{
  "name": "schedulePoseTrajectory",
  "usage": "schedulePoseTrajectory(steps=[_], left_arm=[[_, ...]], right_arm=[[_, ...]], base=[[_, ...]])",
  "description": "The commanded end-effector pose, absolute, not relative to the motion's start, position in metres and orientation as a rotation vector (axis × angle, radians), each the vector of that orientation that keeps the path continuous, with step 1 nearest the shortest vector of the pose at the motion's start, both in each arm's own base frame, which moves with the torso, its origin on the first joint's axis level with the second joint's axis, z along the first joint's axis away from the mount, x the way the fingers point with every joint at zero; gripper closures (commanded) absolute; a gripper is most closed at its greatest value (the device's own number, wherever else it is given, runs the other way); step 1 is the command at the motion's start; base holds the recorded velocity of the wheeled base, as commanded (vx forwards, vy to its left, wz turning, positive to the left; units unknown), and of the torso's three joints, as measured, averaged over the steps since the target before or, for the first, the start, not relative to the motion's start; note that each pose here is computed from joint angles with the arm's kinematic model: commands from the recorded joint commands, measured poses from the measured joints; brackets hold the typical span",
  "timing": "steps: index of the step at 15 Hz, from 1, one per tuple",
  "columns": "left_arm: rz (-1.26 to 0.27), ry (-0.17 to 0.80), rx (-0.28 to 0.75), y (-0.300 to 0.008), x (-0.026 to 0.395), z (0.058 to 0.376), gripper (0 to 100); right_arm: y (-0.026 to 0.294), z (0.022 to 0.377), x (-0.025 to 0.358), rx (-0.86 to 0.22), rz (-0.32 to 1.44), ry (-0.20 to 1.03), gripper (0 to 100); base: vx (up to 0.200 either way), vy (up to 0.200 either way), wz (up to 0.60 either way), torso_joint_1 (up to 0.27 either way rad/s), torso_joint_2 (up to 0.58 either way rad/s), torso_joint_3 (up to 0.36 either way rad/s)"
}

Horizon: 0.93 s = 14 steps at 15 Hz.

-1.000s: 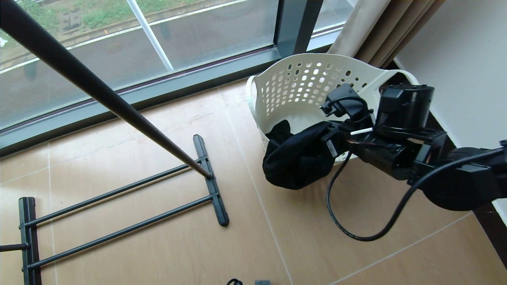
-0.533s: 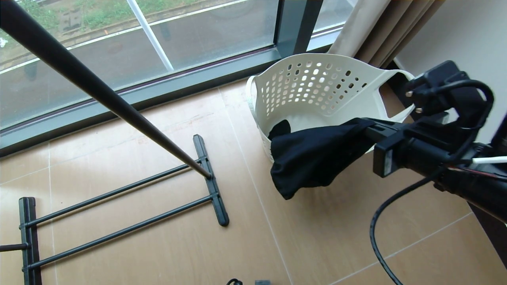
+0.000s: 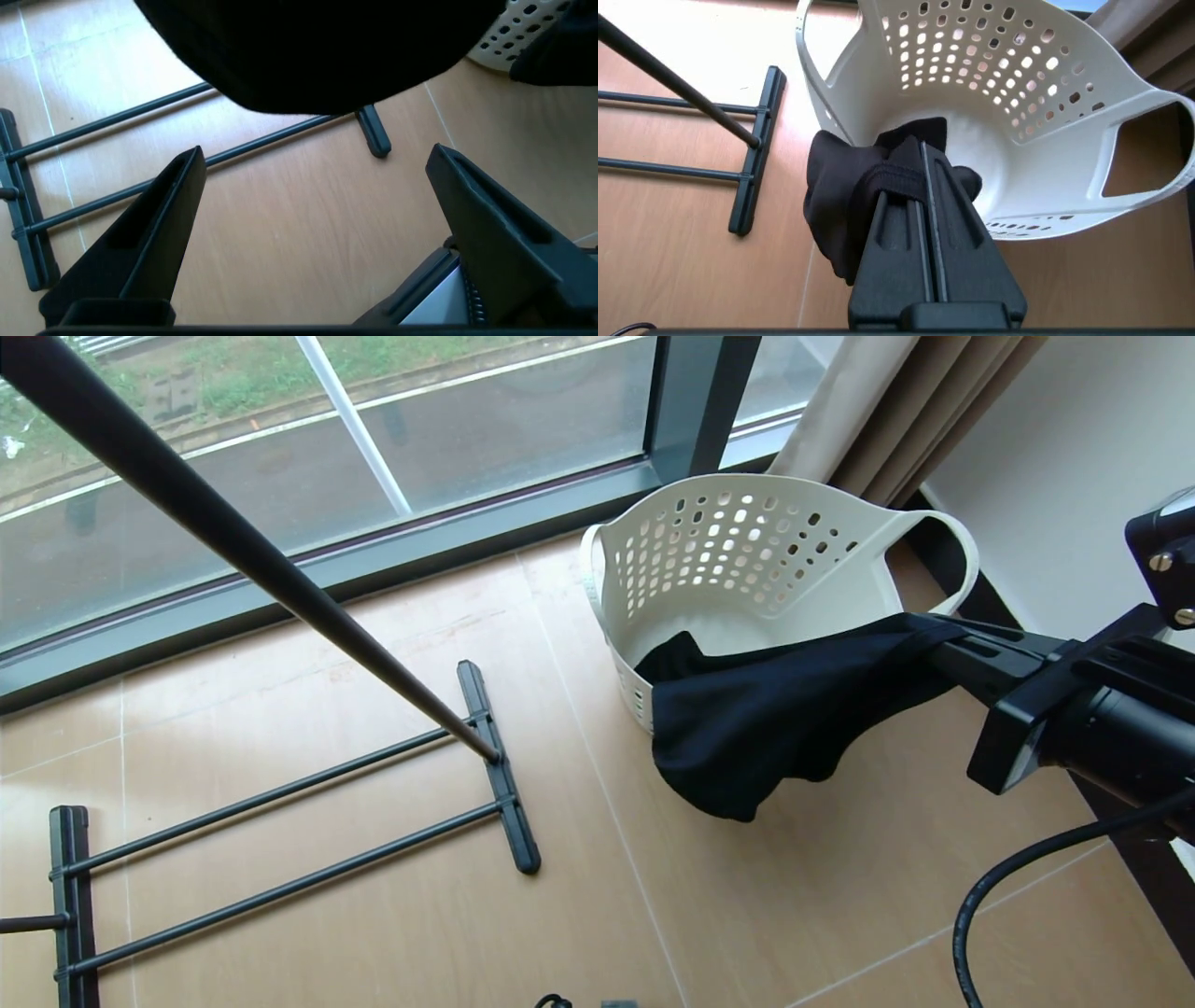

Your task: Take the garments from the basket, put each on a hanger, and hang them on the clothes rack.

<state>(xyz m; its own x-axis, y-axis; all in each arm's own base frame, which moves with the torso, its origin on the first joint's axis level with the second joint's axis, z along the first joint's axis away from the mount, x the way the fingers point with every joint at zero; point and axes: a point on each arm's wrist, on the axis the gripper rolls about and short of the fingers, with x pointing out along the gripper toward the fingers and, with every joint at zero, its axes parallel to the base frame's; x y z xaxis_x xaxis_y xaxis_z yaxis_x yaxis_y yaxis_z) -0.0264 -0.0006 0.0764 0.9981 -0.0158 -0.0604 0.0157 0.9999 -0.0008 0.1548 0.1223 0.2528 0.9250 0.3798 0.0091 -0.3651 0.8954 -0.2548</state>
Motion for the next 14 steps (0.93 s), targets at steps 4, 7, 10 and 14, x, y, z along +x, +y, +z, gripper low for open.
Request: schedulePoseTrajectory(steps=[4,7,10,14], left_arm=[[-0.015,0.061,-0.002,-0.0006,-0.0263,0.0764,0],[-0.015,0.061,-0.002,-0.0006,-0.0263,0.0764,0],[-0.015,0.061,-0.002,-0.0006,-0.0263,0.0764,0],[-0.015,0.061,-0.002,-0.0006,-0.0263,0.0764,0]], right_arm=[[0.1236,0.2501,0.1561,-0.257,0.391,-0.048,100],[0.1258,0.2475,0.1587,-0.263,0.394,-0.038,100],[0.1268,0.2462,0.1599,-0.266,0.395,-0.032,100],[0.1267,0.248,0.1603,-0.263,0.392,-0.037,100]], base=[[0.0,0.0,0.0,0.002,0.0,0.196],[0.0,0.0,0.0,0.001,0.0,0.206],[0.0,0.0,0.0,-0.004,0.01,0.207],[0.0,0.0,0.0,0.004,0.0,0.201]])
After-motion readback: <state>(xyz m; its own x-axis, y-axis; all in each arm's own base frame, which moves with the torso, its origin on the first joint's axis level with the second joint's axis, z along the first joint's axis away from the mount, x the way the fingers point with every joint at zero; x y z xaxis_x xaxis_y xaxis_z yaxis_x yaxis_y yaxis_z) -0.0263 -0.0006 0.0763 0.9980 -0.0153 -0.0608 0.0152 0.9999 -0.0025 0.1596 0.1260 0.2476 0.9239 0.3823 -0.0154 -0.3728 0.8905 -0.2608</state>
